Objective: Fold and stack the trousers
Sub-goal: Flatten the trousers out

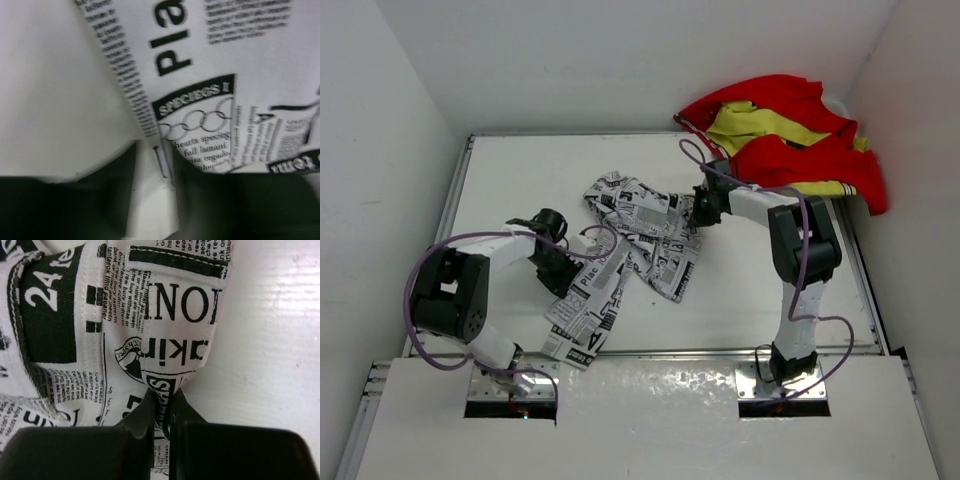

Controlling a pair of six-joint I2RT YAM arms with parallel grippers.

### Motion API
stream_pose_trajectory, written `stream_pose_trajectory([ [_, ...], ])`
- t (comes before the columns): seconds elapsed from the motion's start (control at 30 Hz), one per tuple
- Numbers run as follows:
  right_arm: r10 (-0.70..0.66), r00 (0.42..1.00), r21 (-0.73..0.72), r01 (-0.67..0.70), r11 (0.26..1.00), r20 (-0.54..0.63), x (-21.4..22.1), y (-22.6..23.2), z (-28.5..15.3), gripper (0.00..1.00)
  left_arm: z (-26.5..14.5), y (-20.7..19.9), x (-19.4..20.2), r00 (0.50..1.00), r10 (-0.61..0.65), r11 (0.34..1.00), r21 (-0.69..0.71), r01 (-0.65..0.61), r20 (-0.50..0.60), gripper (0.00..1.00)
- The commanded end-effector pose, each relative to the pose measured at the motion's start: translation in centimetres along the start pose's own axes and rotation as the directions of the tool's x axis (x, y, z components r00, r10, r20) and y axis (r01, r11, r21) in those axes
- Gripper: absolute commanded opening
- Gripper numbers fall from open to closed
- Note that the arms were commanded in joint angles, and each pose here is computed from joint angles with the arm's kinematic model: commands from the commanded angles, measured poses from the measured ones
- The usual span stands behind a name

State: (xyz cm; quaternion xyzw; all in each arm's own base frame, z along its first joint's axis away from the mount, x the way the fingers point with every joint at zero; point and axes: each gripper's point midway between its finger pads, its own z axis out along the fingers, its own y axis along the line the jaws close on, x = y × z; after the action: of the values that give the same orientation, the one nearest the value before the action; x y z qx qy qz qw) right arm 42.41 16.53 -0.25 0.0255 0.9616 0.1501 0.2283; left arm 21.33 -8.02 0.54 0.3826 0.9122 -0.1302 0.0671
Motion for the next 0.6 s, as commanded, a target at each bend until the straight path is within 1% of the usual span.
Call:
stream_pose_trajectory([
  [0.0,0.043,0.997,-0.045,-0.04,0.998,0.064,-0.8,0.7,-2.0,0.0,-1.3,-1.5,-1.5,0.997,0.039,0.994,0.103,-0.046,0.069,0.13],
  [0.03,0.044,0.996,-0.045,-0.041,0.998,0.074,-0.8,0.5,-2.4,0.0,-1.5,-1.5,-1.7,0.997,0.038,0.994,0.096,-0.045,0.075,0.04],
  [0.07,0.048,0.994,-0.05,-0.043,0.998,0.098,-1.3,0.4,-2.9,0.0,-1.9,-1.3,-2.2,0.995,0.039,0.995,0.089,-0.047,0.087,0.0],
  [0.13,0.036,0.988,-0.047,-0.029,0.998,0.149,-2.3,0.4,-4.7,0.0,-2.2,-1.2,-2.7,0.994,0.04,0.995,0.087,-0.048,0.099,0.0],
  [0.2,0.02,0.982,-0.028,-0.015,0.999,0.185,-3.0,-0.1,-6.1,0.0,-2.9,0.0,-3.5,0.994,0.027,0.999,0.035,-0.031,0.109,0.0],
  [0.23,0.011,0.977,-0.029,-0.005,1.0,0.215,-3.5,0.0,-7.5,0.0,-3.7,1.1,-4.5,0.991,0.026,1.0,-0.011,-0.024,0.131,0.0],
  [0.3,-0.003,0.971,-0.004,0.004,1.0,0.238,-3.7,-0.9,-9.0,0.0,-5.2,3.7,-4.8,0.987,-0.002,0.996,-0.091,0.017,0.16,0.0],
  [0.33,-0.003,0.965,0.001,0.003,1.0,0.261,-3.7,-1.3,-10.4,0.0,-6.5,5.3,-5.6,0.98,-0.009,0.99,-0.133,0.036,0.2,0.0],
  [0.37,0.007,0.964,0.01,-0.01,1.0,0.265,-3.6,-2.1,-11.0,0.0,-7.8,7.8,-4.9,0.974,-0.054,0.98,-0.178,0.094,0.22,0.0],
  [0.4,0.015,0.963,0.01,-0.018,1.0,0.27,-3.3,-2.5,-11.6,0.0,-8.5,9.4,-4.6,0.972,-0.075,0.971,-0.204,0.122,0.224,0.0],
  [0.43,0.023,0.961,0.01,-0.027,1.0,0.275,-2.6,-3.1,-12.6,0.0,-11.1,13.0,-3.7,0.954,-0.136,0.94,-0.27,0.21,0.268,0.0],
  [0.5,0.015,0.962,0.028,-0.023,0.999,0.273,-1.5,-3.9,-13.4,0.0,-12.7,16.2,-2.5,0.935,-0.201,0.911,-0.295,0.287,0.291,0.0],
  [0.53,0.009,0.97,0.065,-0.026,0.998,0.243,0.1,-4.8,-13.4,0.0,-15.1,18.4,-1.6,0.919,-0.225,0.886,-0.324,0.332,0.325,0.0],
  [0.57,-0.014,0.966,0.075,-0.005,0.997,0.258,0.2,-4.9,-14.4,0.0,-15.8,19.2,-1.0,0.914,-0.235,0.878,-0.331,0.345,0.329,0.0],
])
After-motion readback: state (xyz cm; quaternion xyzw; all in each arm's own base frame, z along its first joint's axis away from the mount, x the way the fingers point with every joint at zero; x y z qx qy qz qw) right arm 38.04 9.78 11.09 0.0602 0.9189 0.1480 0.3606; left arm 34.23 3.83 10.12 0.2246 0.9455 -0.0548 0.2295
